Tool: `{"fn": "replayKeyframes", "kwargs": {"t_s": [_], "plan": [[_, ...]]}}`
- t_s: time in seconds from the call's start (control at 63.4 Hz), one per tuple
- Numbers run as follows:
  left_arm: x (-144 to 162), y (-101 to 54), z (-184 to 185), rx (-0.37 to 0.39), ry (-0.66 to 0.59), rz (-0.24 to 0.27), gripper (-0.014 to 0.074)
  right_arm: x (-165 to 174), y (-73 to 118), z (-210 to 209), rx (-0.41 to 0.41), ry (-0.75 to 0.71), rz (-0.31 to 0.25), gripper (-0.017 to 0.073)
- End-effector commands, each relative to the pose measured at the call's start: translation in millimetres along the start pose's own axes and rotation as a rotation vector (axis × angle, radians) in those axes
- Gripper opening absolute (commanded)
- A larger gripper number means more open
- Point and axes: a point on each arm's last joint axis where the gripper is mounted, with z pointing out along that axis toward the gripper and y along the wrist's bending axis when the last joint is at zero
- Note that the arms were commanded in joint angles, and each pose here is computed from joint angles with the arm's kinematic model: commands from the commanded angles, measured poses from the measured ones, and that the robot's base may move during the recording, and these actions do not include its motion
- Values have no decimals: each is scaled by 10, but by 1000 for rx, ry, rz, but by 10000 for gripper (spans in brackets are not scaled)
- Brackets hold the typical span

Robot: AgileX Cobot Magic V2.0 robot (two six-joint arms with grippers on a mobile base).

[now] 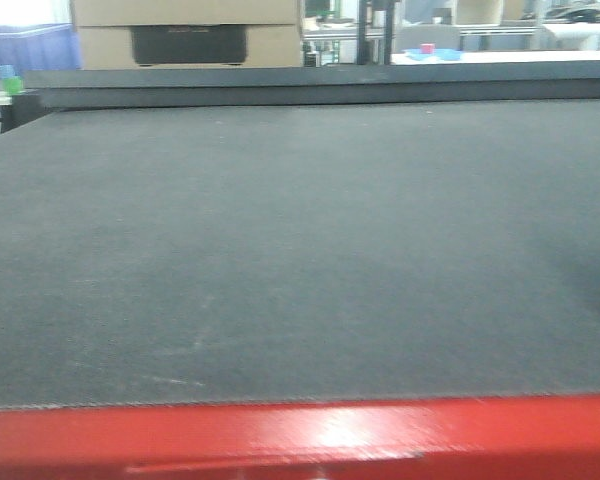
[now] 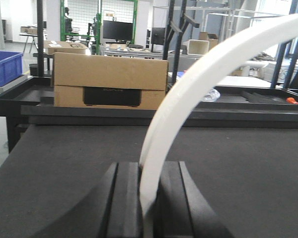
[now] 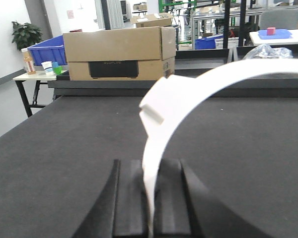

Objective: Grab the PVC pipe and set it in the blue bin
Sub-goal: 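Drive the base away from the table holding both arcs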

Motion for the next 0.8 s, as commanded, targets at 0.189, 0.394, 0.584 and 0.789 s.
{"fn": "replayKeyframes", "kwargs": {"t_s": [0.189,0.394,0.584,0.789], "plan": [[-36,-2,-26,2,-38,1,-111,-24,-3,-9,2,-33,-16,-169],[-36,-2,-26,2,-38,1,-111,-24,-3,-9,2,-33,-16,-169],[-36,-2,-26,2,-38,1,-111,-24,-3,-9,2,-33,-16,-169],[-36,-2,-26,2,-38,1,-111,-24,-3,-9,2,-33,-16,-169]]}}
